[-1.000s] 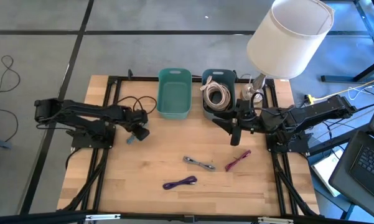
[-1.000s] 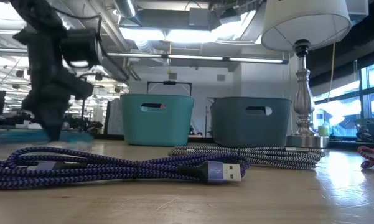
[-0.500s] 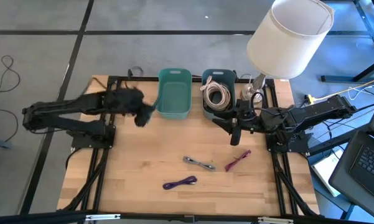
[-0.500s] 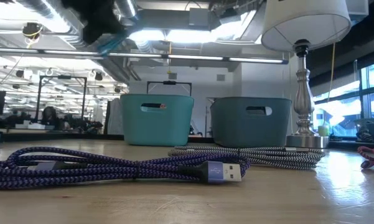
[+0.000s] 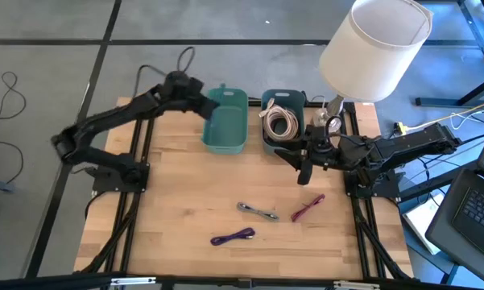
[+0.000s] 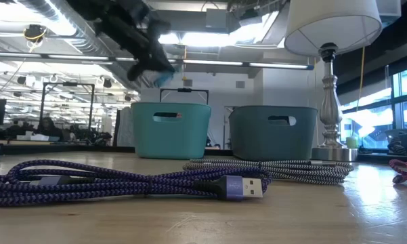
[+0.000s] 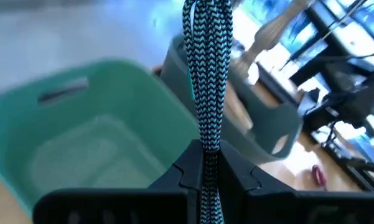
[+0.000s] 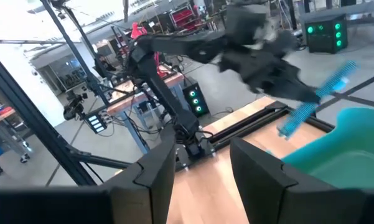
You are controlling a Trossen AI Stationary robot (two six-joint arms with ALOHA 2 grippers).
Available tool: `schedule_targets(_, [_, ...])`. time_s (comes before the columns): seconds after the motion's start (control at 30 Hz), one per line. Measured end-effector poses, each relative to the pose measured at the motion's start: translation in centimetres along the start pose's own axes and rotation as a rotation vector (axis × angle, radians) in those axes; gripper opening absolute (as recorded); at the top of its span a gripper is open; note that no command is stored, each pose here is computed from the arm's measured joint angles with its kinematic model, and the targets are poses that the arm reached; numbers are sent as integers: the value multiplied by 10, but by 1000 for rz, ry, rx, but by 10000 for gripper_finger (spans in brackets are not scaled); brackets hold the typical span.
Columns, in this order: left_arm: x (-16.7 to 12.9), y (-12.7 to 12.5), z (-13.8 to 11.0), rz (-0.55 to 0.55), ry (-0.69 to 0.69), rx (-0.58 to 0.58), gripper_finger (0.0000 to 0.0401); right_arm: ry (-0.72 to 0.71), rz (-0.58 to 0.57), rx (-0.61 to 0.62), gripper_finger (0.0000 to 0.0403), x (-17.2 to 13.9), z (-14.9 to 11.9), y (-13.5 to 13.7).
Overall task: Pick & Place USB Port
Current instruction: Put the blue USB cable into the green bin, then put the pink USB cable into the green bin
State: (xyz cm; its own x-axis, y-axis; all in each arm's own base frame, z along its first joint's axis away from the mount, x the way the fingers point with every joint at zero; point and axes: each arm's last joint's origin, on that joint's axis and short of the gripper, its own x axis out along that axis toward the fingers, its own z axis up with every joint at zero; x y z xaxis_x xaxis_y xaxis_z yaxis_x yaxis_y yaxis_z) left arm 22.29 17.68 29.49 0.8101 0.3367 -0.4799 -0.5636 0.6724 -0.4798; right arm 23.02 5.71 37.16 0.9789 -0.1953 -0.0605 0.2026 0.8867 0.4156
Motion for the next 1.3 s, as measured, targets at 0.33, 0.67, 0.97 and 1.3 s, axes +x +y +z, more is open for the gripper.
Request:
schedule_targets(0.33, [82,40,-23,155,356,-115,17,16,34,-1,158,-4,-4,7])
schedule_targets(0.67, [123,57,-53,207,461,-150,17,29,28,-17,158,-5,-5,7])
schedule_targets(0.97, [132,59,-57,204,455,-153,23,34,23,-40,158,-5,-6,7])
schedule_targets(1.3, [133,57,-55,137,448,-144,152,34,23,-39,158,-5,-6,7])
